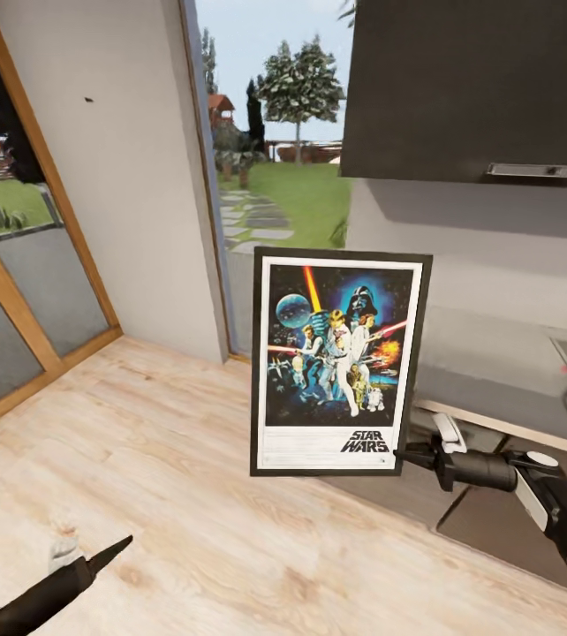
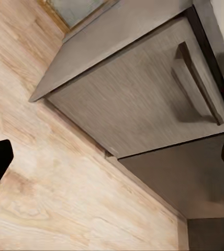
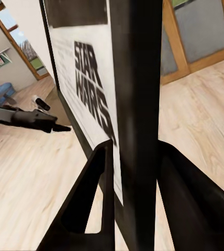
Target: Pick up the poster from the kitchen countertop and hang it on one of the wall nails in the kitchen.
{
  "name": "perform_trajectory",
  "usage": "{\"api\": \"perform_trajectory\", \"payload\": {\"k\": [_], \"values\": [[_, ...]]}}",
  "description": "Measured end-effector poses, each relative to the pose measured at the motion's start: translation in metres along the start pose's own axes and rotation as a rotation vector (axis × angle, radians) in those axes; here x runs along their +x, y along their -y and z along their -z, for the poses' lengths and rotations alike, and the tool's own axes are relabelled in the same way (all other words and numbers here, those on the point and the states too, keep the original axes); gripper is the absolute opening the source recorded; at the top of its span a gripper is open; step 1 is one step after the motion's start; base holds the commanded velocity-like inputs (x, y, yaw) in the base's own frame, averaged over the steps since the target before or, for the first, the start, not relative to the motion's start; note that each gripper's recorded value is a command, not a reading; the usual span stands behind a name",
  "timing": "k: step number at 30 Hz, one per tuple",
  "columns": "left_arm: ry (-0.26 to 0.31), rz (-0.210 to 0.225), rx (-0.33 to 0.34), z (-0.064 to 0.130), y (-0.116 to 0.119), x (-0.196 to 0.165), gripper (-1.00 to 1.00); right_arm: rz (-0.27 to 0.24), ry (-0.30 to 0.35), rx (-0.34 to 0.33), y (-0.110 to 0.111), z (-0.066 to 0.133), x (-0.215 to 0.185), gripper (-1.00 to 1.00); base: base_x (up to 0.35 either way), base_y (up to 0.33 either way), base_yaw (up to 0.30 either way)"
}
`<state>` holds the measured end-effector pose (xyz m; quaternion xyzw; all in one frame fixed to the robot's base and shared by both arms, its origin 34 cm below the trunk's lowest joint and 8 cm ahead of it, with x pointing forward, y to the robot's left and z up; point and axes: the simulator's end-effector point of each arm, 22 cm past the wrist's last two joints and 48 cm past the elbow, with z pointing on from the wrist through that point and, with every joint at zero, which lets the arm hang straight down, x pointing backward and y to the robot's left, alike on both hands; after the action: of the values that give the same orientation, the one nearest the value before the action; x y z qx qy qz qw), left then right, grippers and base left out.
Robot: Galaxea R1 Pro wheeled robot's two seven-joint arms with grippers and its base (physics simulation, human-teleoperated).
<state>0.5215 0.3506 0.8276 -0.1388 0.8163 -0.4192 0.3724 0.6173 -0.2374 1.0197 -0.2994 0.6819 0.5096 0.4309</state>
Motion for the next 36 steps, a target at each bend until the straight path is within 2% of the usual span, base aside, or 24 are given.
{"api": "perform_trajectory", "payload": {"k": [2,4,6,8,15,16,20,24,29,36], "values": [[-0.003,-0.012,0.016,-0.012,0.013,-0.018,1.0,-0.003,-0.001,0.001,0.001,0.0,0.001,-1.0,0.279,0.236,0.199],[0.002,-0.049,0.059,-0.028,0.041,-0.043,1.0,-0.007,-0.002,0.001,0.001,0.0,0.002,-1.0,0.279,0.236,0.199],[0.021,-0.118,0.109,-0.039,0.073,-0.072,1.0,-0.01,-0.002,0.0,0.002,0.0,0.003,-1.0,0.279,0.236,0.199],[0.031,-0.152,0.13,-0.043,0.088,-0.083,1.0,-0.013,-0.003,0.0,0.002,0.0,0.004,-1.0,0.279,0.236,0.199],[0.057,-0.208,0.207,-0.066,0.132,-0.088,1.0,-0.021,-0.006,0.0,0.004,-0.001,0.008,-1.0,0.28,0.235,0.194],[0.054,-0.231,0.22,-0.07,0.142,-0.088,1.0,-0.022,-0.006,0.0,0.004,-0.001,0.008,-1.0,0.281,0.233,0.188],[0.019,-0.279,0.225,-0.077,0.151,-0.081,1.0,-0.026,-0.007,0.0,0.005,-0.001,0.01,-1.0,0.28,0.232,0.184],[-0.012,-0.303,0.21,-0.08,0.148,-0.074,1.0,-0.032,-0.008,0.002,0.007,-0.001,0.012,-1.0,0.267,0.232,0.181],[-0.052,-0.323,0.185,-0.081,0.14,-0.066,1.0,-0.038,-0.01,0.003,0.008,-0.001,0.015,-1.0,0.201,0.256,0.174],[-0.057,-0.325,0.182,-0.082,0.139,-0.065,1.0,-0.04,-0.011,0.004,0.009,-0.001,0.016,-1.0,0.163,0.272,0.048]]}}
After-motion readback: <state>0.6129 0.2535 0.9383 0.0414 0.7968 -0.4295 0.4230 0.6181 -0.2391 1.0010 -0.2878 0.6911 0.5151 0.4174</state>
